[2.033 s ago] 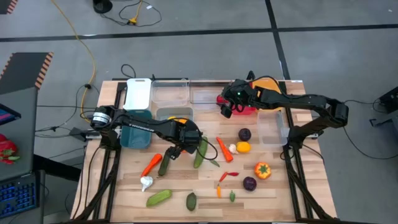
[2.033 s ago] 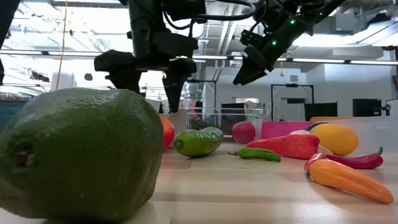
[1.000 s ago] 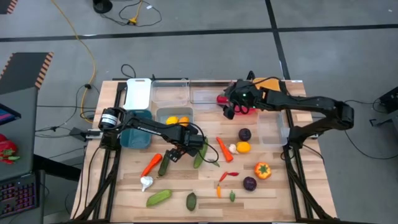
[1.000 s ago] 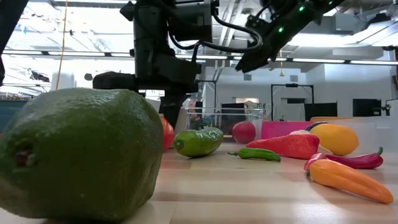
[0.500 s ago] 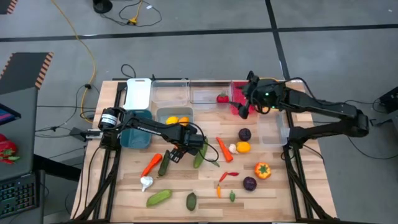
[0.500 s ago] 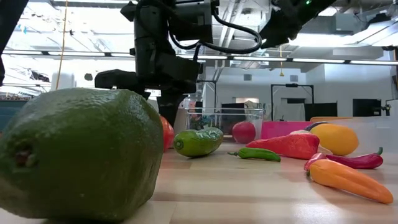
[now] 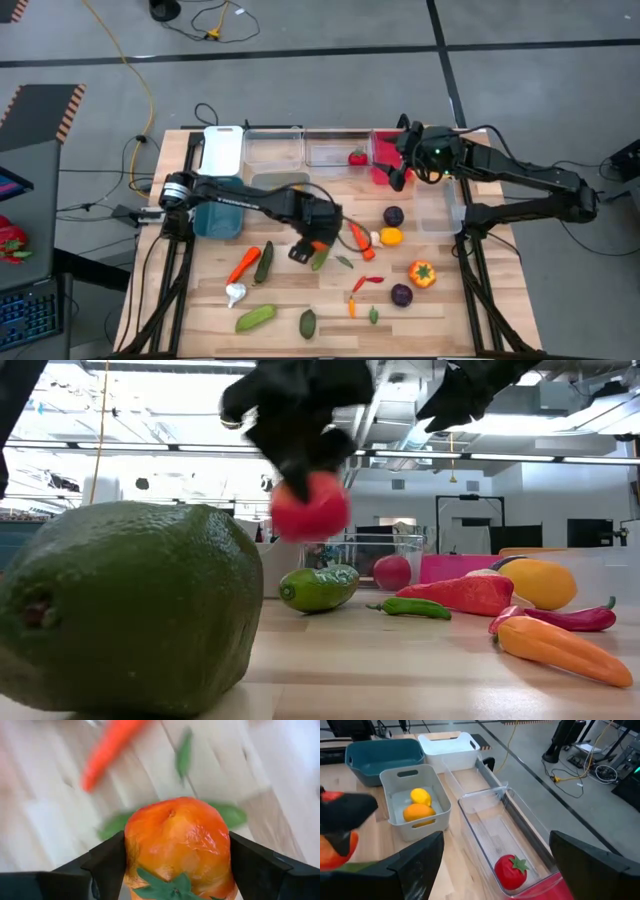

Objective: Sort produce into baskets
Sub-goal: Put the left orange tomato into the top right transparent bin

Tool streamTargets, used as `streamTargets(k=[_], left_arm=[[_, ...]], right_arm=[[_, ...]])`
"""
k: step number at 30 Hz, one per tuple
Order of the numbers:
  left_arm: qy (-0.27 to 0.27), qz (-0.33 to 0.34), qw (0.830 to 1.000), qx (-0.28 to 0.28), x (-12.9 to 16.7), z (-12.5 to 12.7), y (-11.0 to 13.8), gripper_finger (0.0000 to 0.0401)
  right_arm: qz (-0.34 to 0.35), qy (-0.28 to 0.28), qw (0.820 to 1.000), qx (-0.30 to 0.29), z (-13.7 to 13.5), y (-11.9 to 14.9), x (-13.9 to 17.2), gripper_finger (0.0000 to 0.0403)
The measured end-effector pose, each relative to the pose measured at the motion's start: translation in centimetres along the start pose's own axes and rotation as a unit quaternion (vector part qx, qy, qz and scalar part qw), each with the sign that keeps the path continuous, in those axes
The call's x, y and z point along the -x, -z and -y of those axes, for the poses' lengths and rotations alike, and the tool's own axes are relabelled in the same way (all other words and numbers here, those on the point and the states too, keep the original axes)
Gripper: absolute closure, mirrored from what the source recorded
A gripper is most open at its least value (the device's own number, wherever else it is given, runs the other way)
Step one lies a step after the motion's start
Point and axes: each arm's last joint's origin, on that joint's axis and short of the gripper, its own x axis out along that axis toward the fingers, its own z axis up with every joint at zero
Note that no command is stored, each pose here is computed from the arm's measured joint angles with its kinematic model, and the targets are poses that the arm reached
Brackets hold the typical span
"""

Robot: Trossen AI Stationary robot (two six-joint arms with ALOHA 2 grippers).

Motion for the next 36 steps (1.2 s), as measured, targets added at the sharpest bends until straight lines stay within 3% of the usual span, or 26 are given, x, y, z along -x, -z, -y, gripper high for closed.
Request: streamTargets(k=[4, 9, 21, 26, 36], left_arm=[[-0.036, 0.049, 0.998, 0.001, 2.8, -2.6, -1.3, 0.0115], [-0.118, 0.083, 0.989, 0.032, 5.2, -7.3, -0.8, 0.0115], [-0.213, 0.134, 0.953, 0.167, 7.8, -18.1, 5.4, 0.0115], [-0.189, 0.153, 0.953, 0.183, 8.4, -20.0, 7.4, 0.0115], [-0.221, 0.133, 0.946, 0.194, 8.7, -21.1, 8.7, 0.0111]], right_arm=[[-0.014, -0.002, 1.000, 0.002, -0.1, 0.3, 0.0, 0.0013], [-0.029, -0.003, 1.000, 0.005, -0.1, 0.6, 0.0, 0.0013], [-0.029, -0.032, 0.999, 0.021, -1.4, 0.6, 0.3, 0.0013], [-0.036, -0.056, 0.998, 0.005, -2.5, 0.7, 0.6, 0.0013], [-0.112, -0.099, 0.989, -0.024, -4.8, 2.2, 1.5, 0.0013]])
